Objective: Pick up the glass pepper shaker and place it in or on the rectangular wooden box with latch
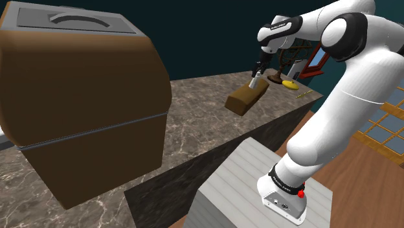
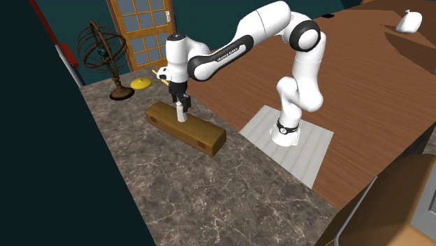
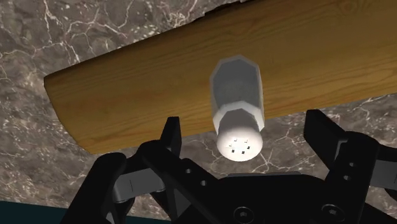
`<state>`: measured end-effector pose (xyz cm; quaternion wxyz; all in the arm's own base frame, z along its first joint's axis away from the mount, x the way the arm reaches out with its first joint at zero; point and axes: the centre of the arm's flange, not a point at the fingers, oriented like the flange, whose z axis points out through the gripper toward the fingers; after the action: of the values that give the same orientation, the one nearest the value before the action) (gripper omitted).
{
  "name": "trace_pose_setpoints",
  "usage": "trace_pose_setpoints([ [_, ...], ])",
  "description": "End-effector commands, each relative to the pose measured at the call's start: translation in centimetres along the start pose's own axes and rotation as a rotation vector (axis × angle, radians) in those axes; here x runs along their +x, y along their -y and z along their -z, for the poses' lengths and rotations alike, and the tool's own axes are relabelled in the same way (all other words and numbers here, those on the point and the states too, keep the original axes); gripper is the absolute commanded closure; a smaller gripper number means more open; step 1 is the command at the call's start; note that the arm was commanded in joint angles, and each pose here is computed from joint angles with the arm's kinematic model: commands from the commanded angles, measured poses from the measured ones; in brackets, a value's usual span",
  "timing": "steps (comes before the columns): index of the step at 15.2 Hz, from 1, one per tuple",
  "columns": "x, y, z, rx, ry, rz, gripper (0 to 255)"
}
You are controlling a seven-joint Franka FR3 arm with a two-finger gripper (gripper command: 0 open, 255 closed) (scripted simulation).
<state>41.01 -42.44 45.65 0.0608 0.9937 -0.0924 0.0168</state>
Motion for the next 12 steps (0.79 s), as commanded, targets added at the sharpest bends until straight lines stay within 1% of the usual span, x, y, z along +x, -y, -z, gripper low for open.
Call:
trace_pose_setpoints([
  [1, 0.0, 0.0, 0.0, 0.0, 0.0, 0.0, 0],
  [5, 0.0, 0.0, 5.0, 0.0, 0.0, 0.0, 0],
  [12, 0.0, 0.0, 5.0, 0.0, 0.0, 0.0, 0],
])
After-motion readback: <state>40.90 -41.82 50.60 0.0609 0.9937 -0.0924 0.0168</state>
